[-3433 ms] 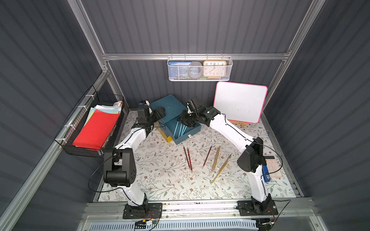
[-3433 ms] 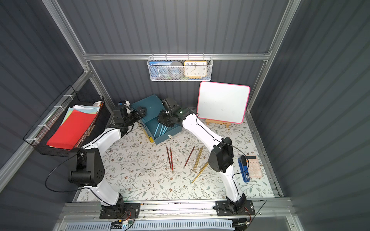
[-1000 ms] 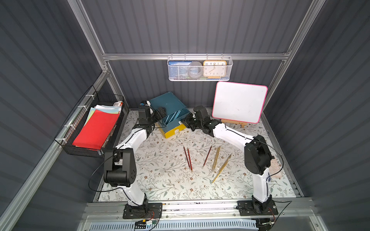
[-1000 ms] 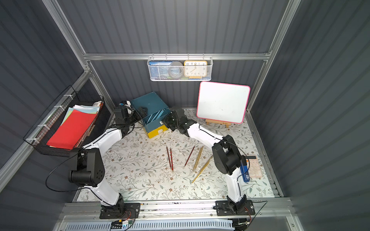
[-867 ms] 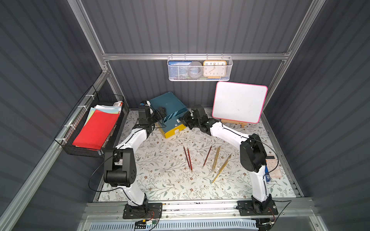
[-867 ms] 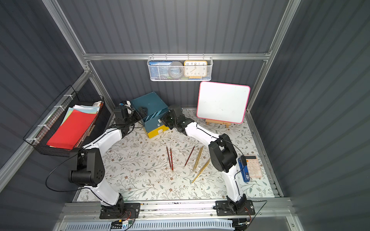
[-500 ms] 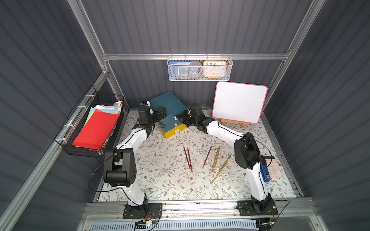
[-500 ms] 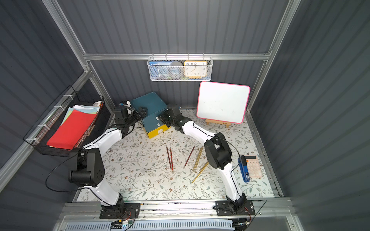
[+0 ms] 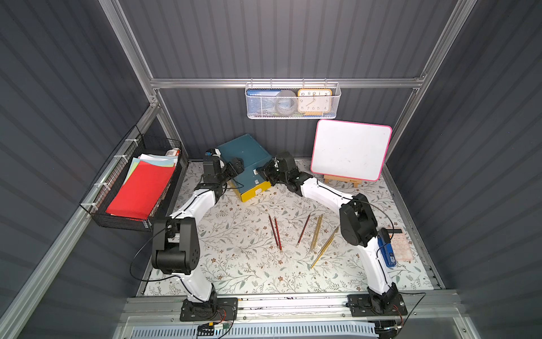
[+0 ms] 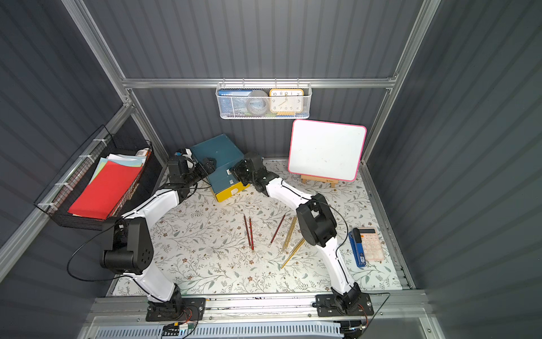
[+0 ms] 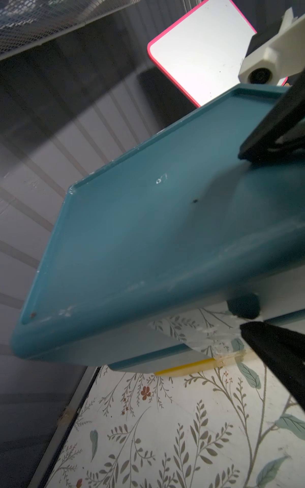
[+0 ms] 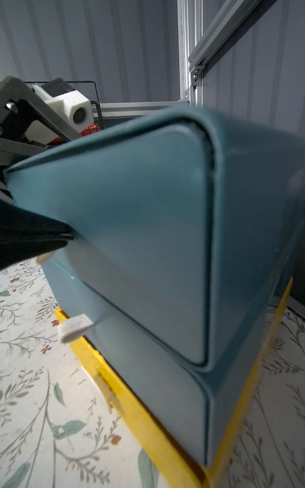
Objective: Please place the pencils in the drawer according to their color
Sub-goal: Close the drawer in the storage box, then open the drawer in the storage box.
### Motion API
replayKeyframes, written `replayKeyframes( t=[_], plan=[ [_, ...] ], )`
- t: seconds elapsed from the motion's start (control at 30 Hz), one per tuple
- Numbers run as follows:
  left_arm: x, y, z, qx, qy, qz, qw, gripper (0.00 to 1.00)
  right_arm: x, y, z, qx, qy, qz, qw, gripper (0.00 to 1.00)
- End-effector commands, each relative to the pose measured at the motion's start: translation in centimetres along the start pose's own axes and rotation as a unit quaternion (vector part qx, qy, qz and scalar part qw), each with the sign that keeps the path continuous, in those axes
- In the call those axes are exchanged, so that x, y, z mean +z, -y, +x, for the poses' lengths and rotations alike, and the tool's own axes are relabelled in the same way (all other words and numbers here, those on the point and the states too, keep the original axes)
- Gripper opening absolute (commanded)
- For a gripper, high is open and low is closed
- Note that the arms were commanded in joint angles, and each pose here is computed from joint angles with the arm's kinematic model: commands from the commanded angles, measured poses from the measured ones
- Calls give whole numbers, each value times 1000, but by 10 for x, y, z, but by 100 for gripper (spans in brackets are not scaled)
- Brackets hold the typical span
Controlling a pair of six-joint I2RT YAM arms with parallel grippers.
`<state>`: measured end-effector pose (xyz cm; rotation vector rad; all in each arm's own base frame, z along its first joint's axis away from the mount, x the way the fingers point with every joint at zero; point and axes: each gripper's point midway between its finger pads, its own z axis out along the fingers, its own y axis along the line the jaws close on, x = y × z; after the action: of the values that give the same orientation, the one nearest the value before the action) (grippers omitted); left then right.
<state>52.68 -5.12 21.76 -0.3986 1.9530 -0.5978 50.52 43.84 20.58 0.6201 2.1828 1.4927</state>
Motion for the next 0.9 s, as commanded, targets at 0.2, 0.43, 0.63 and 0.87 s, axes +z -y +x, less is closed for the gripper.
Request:
replayKeyframes(
  t=[0.2, 0.43, 0.63, 0.87],
  plan=[
    [-3, 10, 3, 3, -17, 7, 1000, 100, -29, -14, 14, -17, -15, -29, 999, 12],
    [-5, 34, -34, 10, 10, 26, 1000, 100, -63, -4, 18, -19, -4, -23, 1000, 27],
    [1, 37, -60, 9, 27, 16, 999, 100, -66, 27, 18, 5, 3, -7, 1000, 37],
    [7, 19, -71, 7, 28, -3, 1000, 100, -55, 52, 18, 26, 2, 5, 1000, 41]
  ],
)
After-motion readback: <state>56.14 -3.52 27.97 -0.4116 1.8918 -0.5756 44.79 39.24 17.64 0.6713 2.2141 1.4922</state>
